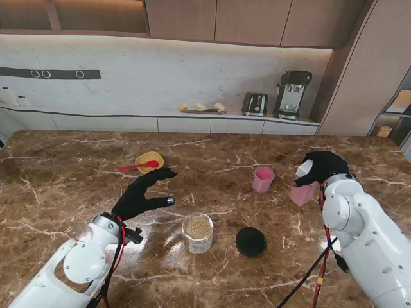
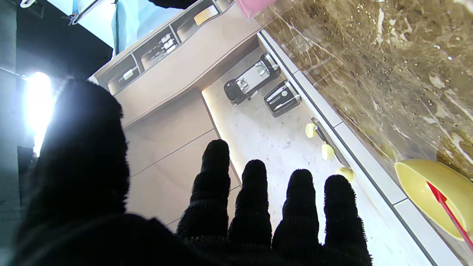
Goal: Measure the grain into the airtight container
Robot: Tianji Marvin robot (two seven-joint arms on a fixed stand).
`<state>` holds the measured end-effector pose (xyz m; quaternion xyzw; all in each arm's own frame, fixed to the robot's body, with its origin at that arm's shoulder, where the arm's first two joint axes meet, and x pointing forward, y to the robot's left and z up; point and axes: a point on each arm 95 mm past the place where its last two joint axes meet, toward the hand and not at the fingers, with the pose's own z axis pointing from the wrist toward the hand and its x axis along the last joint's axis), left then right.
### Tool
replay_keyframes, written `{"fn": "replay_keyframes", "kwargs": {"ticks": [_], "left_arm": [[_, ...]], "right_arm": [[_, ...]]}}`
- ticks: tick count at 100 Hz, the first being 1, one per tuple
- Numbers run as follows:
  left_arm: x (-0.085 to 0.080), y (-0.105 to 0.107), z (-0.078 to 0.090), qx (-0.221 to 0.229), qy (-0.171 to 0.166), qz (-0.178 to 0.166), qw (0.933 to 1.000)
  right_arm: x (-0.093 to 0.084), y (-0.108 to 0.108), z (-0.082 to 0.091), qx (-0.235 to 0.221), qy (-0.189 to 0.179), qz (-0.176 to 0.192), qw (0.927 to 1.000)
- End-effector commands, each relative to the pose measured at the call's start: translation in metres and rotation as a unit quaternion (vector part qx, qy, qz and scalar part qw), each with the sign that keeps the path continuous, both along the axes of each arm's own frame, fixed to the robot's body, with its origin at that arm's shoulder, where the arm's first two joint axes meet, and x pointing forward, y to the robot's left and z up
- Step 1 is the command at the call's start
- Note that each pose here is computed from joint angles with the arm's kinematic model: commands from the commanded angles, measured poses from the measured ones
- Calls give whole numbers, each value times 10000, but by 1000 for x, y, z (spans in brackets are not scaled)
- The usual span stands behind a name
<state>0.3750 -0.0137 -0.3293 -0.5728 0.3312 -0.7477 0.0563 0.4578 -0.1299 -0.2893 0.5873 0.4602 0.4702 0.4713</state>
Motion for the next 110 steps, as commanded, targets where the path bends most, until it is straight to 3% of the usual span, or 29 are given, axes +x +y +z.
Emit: {"fn": "replay_keyframes", "kwargs": {"ticks": [1,51,110], "left_arm": [[-2,-2,-5,-24,65,39,10000],[0,-5,-5,-4,92,-7,10000],[-2,-7,-12,-60,182,29,9998]], "right_arm": [[0,-1,-14,55,203,-76,9997],[4,-3,-36,5,437,-28,9990],[-4,-5,-36,-37,601,255,9979]]}}
